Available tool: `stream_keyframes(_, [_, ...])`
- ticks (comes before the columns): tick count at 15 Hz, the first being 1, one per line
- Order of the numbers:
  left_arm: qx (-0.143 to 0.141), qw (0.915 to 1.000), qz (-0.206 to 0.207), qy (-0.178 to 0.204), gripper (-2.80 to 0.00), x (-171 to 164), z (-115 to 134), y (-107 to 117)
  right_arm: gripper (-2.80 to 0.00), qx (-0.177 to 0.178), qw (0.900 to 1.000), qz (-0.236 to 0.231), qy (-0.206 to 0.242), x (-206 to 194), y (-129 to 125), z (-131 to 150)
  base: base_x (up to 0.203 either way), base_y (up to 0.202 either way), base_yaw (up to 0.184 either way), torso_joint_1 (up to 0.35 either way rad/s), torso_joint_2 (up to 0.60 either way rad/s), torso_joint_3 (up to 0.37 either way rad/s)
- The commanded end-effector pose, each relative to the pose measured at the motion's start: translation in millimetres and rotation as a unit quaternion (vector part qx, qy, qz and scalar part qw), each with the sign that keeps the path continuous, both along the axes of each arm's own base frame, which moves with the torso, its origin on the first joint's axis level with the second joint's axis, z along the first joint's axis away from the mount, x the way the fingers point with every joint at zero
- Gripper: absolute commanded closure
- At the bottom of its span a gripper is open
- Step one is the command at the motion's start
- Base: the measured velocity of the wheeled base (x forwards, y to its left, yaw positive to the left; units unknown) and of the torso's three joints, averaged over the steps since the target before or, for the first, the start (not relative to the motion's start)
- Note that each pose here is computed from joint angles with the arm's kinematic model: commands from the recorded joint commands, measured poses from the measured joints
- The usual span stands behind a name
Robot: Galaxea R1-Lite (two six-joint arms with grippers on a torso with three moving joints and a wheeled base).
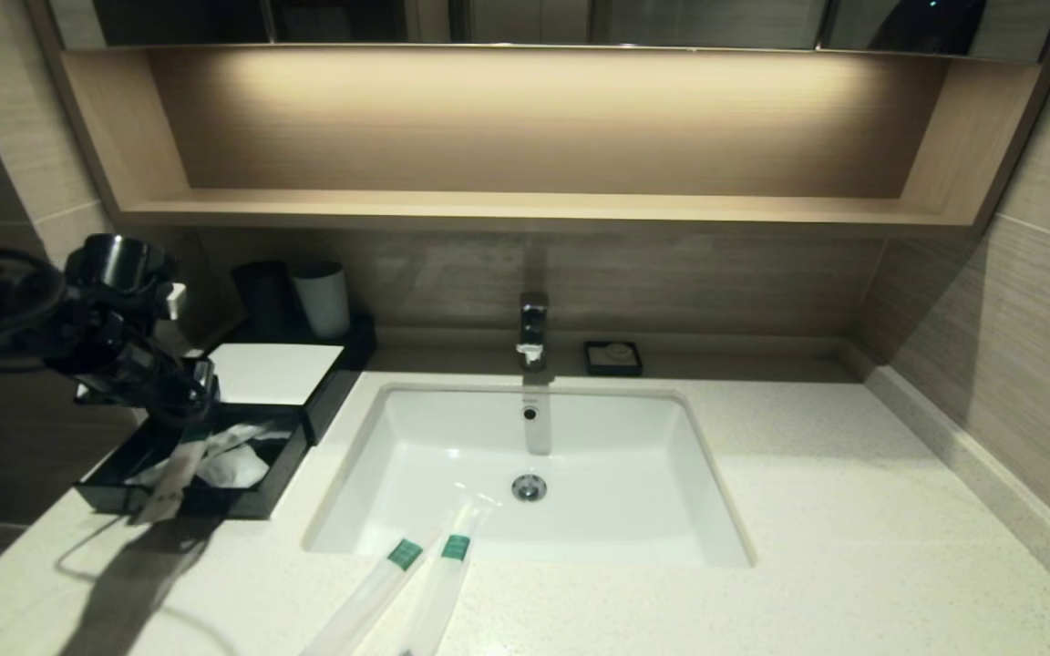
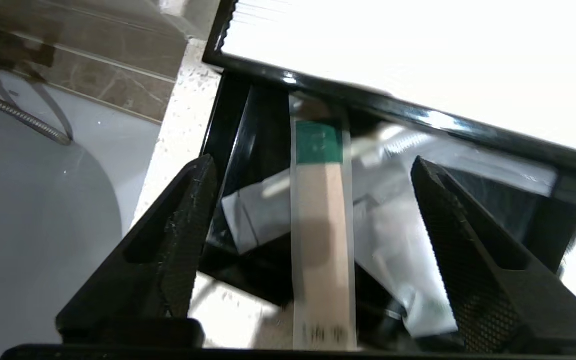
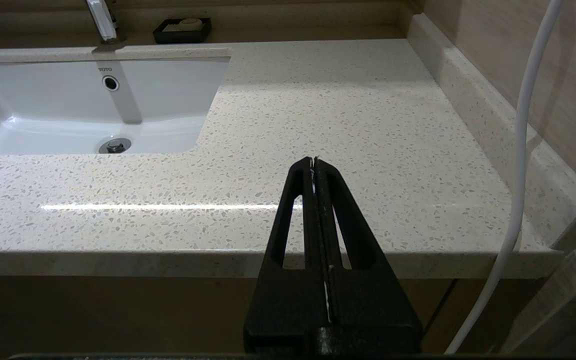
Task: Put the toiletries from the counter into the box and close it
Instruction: Place the bathroom toiletry into the drawer
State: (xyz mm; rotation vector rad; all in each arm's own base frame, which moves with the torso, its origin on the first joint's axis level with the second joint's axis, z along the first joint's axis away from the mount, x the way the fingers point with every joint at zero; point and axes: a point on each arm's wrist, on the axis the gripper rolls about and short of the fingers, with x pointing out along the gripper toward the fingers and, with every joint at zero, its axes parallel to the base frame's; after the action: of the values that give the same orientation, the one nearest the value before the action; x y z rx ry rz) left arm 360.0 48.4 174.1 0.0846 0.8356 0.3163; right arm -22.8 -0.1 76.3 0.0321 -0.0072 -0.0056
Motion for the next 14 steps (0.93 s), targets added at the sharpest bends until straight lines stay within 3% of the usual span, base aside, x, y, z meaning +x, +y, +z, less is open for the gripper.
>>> stream_keyframes(1, [0.003,0.9994,-0.005,-0.033,-2.80,-29,30,-8,0.00,0.000,1.000,0.000,0.000,0,0,0,0.000,0.000,0.000,0.000,0.00,0.000])
stream_keyframes(3, [-0.001,0.9994,-0.011,-0.033,-2.80,-47,33,-16,0.00,0.000,1.000,0.000,0.000,0,0,0,0.000,0.000,0.000,0.000,0.00,0.000])
stream_keyframes(4, [-0.007,0.9994,-0.011,-0.032,0.00,-52,32,-19,0.00,0.000,1.000,0.000,0.000,0,0,0,0.000,0.000,0.000,0.000,0.00,0.000])
stream_keyframes(8, [-0.015,0.9996,-0.004,-0.022,0.00,-69,28,-23,0.00,0.000,1.000,0.001,0.000,0,0,0,0.000,0.000,0.000,0.000,0.00,0.000])
stream_keyframes(14, [-0.025,0.9995,-0.001,0.021,0.00,-86,3,-25,0.00,0.000,1.000,0.000,0.000,0,0,0,0.000,0.000,0.000,0.000,0.00,0.000])
